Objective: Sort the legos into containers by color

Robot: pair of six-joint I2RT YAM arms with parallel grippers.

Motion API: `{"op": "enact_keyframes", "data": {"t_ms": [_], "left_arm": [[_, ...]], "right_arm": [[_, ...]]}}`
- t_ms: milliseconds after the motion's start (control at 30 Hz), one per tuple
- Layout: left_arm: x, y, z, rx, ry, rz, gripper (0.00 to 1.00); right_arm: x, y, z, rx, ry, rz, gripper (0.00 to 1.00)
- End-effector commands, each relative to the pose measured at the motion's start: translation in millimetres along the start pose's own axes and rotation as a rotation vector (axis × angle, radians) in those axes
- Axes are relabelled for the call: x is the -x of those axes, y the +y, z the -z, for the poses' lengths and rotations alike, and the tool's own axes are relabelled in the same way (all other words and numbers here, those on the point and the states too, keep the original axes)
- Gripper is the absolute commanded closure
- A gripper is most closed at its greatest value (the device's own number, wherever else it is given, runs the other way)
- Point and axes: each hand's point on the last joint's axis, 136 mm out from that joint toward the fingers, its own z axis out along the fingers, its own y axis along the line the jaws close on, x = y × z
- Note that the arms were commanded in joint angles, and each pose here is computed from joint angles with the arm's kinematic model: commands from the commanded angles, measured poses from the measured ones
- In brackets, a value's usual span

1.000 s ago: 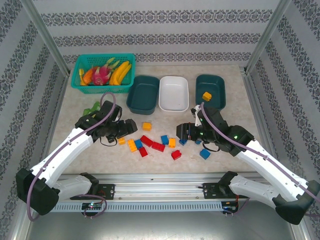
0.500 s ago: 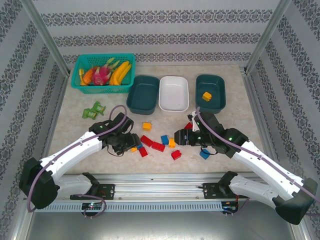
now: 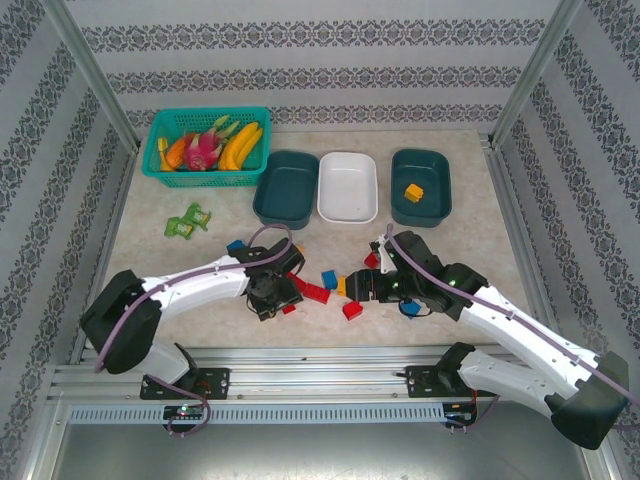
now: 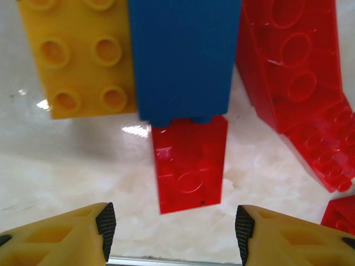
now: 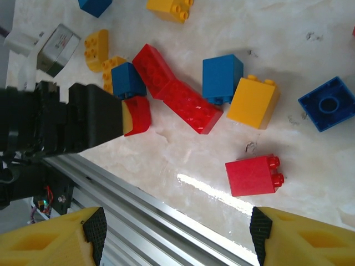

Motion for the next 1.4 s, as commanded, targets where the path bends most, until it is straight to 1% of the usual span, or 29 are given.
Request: {"op": "enact_keyframes", "data": {"t_ms": [0,100,200,300,400,500,600,667,733,833,900,1000,1133,1233,1300,1367], "left_arm": [[8,-11,-1,0.005,-0.048,0.008,0.39],[11,-11,-8,0.019,-0.058,-0.004,0.39],[11,-13,-17,0.043,-0.038,-0.015,0.4],[12,-15,-21,0.067,-0.038,-0.036,0.43],[15,-14,-23,0.084,-0.051,-0.051,0.52],[16,-12,-23,0.107,-0.052,-0.06,0.55],[14,-7,-19,0.128,-0.058,-0.069,0.62],[13,-7,-9,0.129,-0.071,-0.083,0.66],[11,-9,5,0.122,-0.082,-0.1,0.67],[12,-19,40,0.099,-0.111,-0.142,0.67],[19,-26,67,0.085,-0.149,-0.172,0.68],[43,-39,102,0.047,-0.194,-0.192,0.68],[94,-63,130,-0.01,-0.237,-0.218,0.68],[136,-85,137,-0.046,-0.255,-0.235,0.69],[162,-100,137,-0.063,-0.268,-0.252,0.69],[190,-112,128,-0.048,-0.278,-0.275,0.69]], "right_arm": [[-4,5,2,0.05,-0.003,0.003,0.28],[-5,2,4,0.05,-0.007,-0.008,0.28],[-4,0,8,0.049,-0.014,-0.016,0.28],[-1,-2,11,0.046,-0.025,-0.021,0.28],[1,-4,12,0.043,-0.029,-0.03,0.28],[2,-4,13,0.046,-0.031,-0.033,0.28],[5,-3,14,0.044,-0.039,-0.033,0.28],[11,-2,17,0.04,-0.054,-0.034,0.28],[21,2,25,0.037,-0.086,-0.026,0.29],[41,11,40,0.039,-0.15,-0.018,0.29],[57,20,50,0.053,-0.195,-0.017,0.29],[82,33,63,0.079,-0.277,-0.023,0.29],[126,46,78,0.119,-0.425,-0.073,0.27],[159,45,84,0.102,-0.505,-0.121,0.27],[180,43,81,0.077,-0.532,-0.142,0.27],[199,34,73,0.05,-0.539,-0.192,0.27]]}}
